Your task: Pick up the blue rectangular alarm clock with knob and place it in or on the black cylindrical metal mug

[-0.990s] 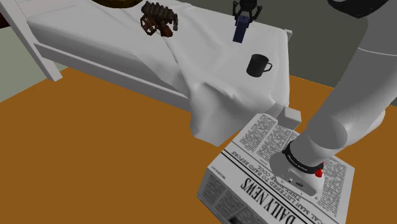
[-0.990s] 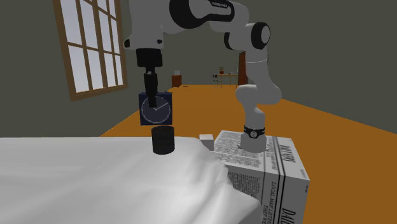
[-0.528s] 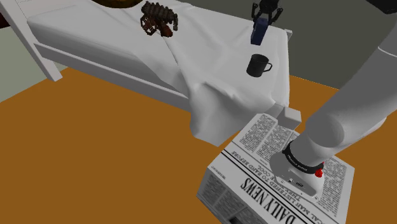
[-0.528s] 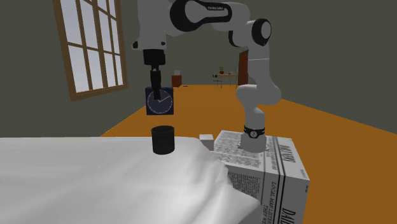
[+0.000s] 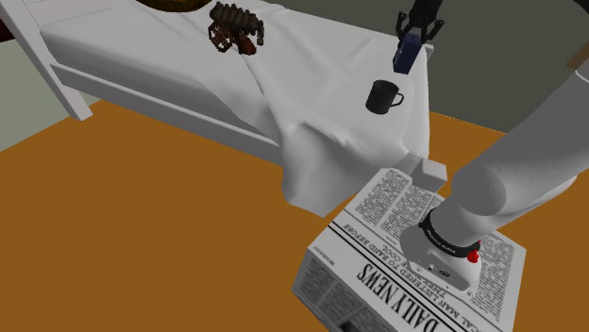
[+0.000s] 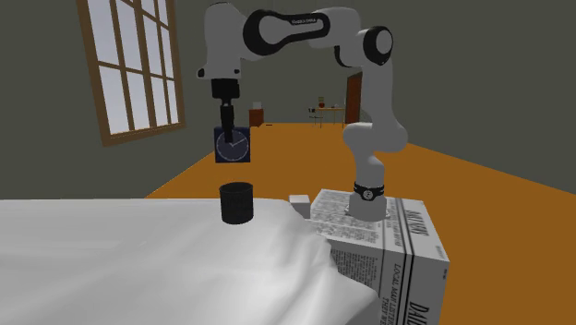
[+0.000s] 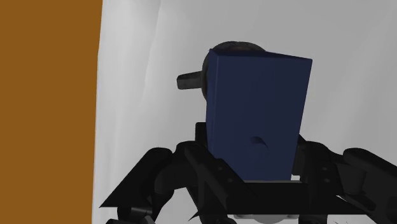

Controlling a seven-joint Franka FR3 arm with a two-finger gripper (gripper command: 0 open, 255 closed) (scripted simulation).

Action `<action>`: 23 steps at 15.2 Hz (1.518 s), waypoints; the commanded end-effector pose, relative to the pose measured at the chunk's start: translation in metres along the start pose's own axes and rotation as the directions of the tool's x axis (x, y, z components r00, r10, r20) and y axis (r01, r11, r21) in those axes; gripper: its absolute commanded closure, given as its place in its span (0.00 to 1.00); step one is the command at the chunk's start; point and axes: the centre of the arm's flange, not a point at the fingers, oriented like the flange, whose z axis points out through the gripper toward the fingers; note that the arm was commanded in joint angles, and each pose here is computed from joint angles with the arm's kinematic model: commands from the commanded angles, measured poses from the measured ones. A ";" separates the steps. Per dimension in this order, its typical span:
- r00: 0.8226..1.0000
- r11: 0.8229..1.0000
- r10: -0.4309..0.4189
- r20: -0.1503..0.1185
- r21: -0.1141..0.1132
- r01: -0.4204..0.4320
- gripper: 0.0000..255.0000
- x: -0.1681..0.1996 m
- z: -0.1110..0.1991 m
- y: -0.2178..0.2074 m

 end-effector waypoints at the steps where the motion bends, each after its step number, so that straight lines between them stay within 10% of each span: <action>1: 1.000 1.000 -0.001 0.000 0.000 0.001 1.00 -0.001 0.010 0.001; 22: 1.000 1.000 -0.001 0.000 0.000 0.001 1.00 0.000 0.077 0.000; 23: 1.000 1.000 -0.001 0.000 0.000 0.001 0.00 0.001 0.077 0.000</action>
